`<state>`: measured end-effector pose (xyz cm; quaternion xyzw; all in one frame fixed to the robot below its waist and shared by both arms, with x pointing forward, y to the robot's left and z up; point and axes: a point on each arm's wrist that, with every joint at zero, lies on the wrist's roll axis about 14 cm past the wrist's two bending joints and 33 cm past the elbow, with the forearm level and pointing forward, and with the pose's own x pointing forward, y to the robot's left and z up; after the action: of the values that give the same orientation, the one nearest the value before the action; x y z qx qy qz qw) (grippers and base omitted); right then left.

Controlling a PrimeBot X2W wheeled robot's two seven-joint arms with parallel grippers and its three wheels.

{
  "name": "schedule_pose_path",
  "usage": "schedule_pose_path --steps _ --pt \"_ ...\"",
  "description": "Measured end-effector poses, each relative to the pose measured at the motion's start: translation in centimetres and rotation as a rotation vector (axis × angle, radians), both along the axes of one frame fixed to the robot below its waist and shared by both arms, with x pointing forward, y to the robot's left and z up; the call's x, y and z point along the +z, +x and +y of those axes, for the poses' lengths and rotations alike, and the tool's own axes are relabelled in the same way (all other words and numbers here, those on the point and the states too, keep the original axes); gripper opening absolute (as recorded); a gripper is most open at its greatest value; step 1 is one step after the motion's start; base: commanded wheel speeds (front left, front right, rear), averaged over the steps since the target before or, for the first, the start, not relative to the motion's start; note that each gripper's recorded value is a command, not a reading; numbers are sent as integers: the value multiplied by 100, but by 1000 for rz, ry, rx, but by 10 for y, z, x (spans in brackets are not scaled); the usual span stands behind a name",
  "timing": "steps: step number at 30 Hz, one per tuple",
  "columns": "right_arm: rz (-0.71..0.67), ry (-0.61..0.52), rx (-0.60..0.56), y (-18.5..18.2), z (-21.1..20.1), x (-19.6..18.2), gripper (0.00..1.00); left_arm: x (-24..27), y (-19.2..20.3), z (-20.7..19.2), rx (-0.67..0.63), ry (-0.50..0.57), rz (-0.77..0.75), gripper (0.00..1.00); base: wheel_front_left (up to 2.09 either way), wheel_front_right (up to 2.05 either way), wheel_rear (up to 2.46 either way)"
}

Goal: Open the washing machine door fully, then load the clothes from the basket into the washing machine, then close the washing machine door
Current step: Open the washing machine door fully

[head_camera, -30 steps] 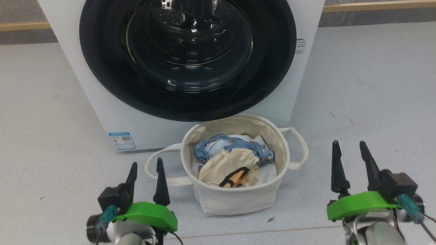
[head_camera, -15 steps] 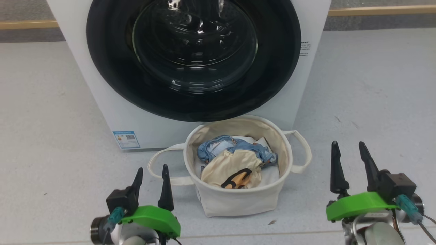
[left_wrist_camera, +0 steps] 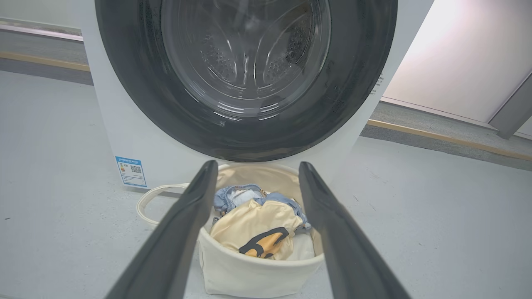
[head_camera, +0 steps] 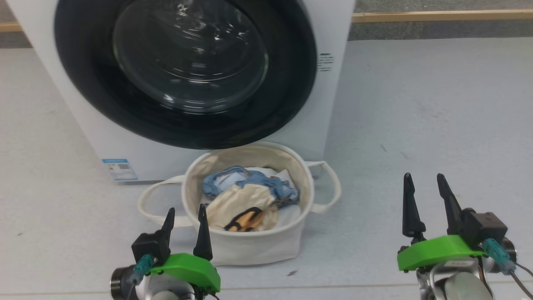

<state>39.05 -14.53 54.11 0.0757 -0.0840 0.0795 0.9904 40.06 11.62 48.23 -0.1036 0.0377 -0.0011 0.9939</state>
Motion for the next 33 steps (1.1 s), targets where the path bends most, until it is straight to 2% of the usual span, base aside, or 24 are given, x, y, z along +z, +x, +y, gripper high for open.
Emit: schedule_pose_path --steps 7,14,33 --pt "13 5 -3 0 -1 -4 100 12 3 -2 -12 6 -43 100 119 111 -229" --pt "17 4 -1 -1 -1 -5 100 15 3 -11 -51 9 -55 100 65 65 -130" --pt "22 36 -21 -1 -8 -6 100 26 5 -16 -73 9 -95 100 5 5 -9"
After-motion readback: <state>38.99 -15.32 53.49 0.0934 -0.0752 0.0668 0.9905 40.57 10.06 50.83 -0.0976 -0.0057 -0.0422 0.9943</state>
